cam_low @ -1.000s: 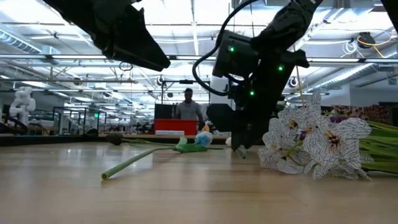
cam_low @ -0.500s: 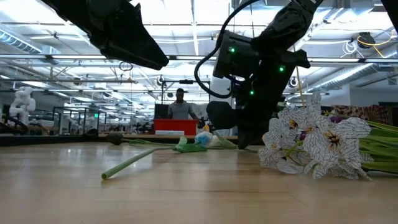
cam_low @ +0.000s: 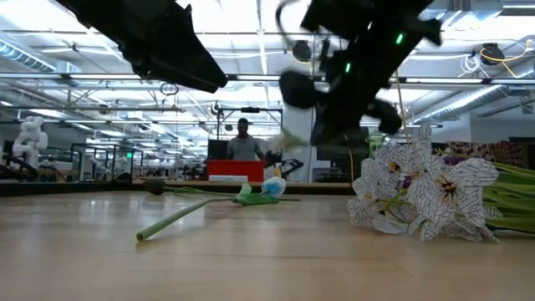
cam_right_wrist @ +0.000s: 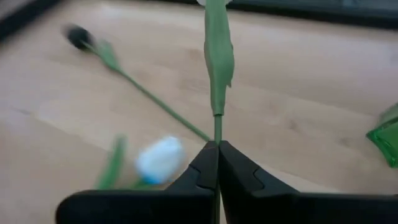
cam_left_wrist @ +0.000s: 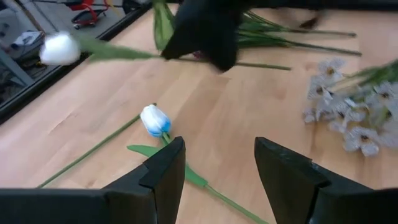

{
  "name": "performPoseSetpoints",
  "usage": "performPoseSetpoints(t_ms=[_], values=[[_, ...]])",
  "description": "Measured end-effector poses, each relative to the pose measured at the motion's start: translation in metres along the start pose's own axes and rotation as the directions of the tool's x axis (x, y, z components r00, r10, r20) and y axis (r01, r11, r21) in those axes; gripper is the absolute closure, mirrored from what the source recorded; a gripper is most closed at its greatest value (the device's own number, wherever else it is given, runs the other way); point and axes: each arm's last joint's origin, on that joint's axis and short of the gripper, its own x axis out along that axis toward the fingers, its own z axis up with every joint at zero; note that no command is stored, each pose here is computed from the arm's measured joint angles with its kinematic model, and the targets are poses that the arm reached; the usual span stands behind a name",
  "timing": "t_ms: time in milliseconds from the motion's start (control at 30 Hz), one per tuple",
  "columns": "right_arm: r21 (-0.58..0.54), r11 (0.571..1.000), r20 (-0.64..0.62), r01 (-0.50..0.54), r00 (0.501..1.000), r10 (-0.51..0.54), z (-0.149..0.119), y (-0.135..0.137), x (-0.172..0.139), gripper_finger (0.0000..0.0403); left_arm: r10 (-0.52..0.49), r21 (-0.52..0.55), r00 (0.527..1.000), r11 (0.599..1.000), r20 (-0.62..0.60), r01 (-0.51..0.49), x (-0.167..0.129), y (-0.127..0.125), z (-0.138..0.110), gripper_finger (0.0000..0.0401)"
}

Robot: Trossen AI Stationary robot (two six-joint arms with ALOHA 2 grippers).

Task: Sort flowers into vase by color
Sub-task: Move the top white flower to the center of the table

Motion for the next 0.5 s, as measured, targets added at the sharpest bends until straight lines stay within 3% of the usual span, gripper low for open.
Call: performPoseSetpoints(t_ms=[200, 500], values=[[0.044, 0.989, 0.113, -0.14, 0.984, 0.135, -0.005, 0.013, -0.046, 0.0403, 0.075, -0.068, 0.996, 0.995, 0.04, -0.073, 0.001, 0.003, 0.002, 0.0203], [0.079, 0.942, 0.256, -0.327, 0.92, 0.298, -0.03, 0.03, -0.1, 0.0403, 0.08, -0.103, 0.996, 0.992, 0.049, -0.075, 0.003, 0.004, 0.004, 0.0203]])
